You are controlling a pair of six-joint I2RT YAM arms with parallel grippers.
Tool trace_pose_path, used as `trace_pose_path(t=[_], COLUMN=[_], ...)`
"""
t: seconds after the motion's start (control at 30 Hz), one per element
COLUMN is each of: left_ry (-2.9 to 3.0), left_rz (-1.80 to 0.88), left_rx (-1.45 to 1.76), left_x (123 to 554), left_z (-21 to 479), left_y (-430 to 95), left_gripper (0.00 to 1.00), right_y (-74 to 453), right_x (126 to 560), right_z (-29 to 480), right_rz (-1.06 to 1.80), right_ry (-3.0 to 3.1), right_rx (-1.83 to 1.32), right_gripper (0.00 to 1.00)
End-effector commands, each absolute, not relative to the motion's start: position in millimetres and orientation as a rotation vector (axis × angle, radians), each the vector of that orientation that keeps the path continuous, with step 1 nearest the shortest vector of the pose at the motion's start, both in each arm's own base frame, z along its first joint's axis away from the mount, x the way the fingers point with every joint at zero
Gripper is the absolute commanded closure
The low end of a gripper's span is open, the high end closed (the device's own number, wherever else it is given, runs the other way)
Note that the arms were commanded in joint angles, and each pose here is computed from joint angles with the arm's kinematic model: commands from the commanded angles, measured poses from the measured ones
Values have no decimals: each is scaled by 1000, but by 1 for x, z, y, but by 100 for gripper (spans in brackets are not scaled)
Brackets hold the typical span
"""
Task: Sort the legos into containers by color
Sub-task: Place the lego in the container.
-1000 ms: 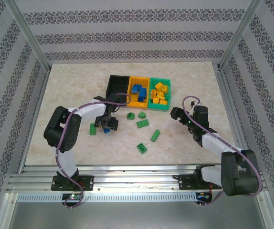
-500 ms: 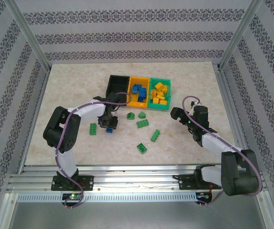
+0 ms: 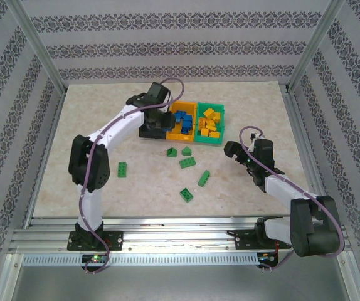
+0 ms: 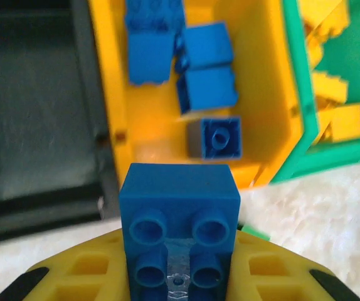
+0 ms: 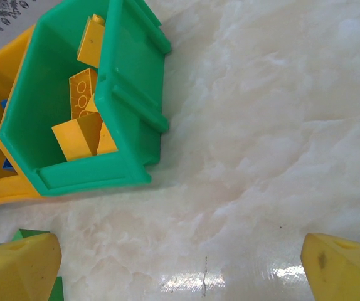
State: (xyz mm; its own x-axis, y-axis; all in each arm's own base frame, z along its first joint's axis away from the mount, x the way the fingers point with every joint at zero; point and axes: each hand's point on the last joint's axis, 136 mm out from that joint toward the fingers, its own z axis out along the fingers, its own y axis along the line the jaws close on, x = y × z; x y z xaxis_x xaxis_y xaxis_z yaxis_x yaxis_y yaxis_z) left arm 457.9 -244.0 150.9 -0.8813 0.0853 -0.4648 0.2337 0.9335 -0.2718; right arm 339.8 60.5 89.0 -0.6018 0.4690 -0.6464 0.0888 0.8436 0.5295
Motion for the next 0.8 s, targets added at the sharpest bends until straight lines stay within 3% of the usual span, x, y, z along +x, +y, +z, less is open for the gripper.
trace_pose_path(t=[0.0, 0.1, 0.2, 0.27, 0.63, 0.77], left_ry=[2669, 2671, 2686, 2674, 2476, 2426], left_rz=[-459, -461, -443, -413, -399, -420], left_rx=[297, 321, 353, 377, 372, 316], left_x=[470, 485, 490, 490, 458, 437], left_z=[140, 137, 134, 139, 166, 170], left_y=[-258, -269, -275, -275, -247, -223], left_gripper=[86, 71, 45, 37, 32, 33], right_y=[67, 67, 67, 68, 120, 152], right_x=[349, 349, 349, 349, 347, 322], right_z=[105, 105, 105, 105, 107, 83], right_rz=[604, 603, 605, 606, 674, 674], right_ry=[2132, 2130, 2130, 2133, 2217, 2306], right_rx=[379, 378, 377, 373, 154, 96], right_gripper=[2, 2, 2, 2, 2, 5])
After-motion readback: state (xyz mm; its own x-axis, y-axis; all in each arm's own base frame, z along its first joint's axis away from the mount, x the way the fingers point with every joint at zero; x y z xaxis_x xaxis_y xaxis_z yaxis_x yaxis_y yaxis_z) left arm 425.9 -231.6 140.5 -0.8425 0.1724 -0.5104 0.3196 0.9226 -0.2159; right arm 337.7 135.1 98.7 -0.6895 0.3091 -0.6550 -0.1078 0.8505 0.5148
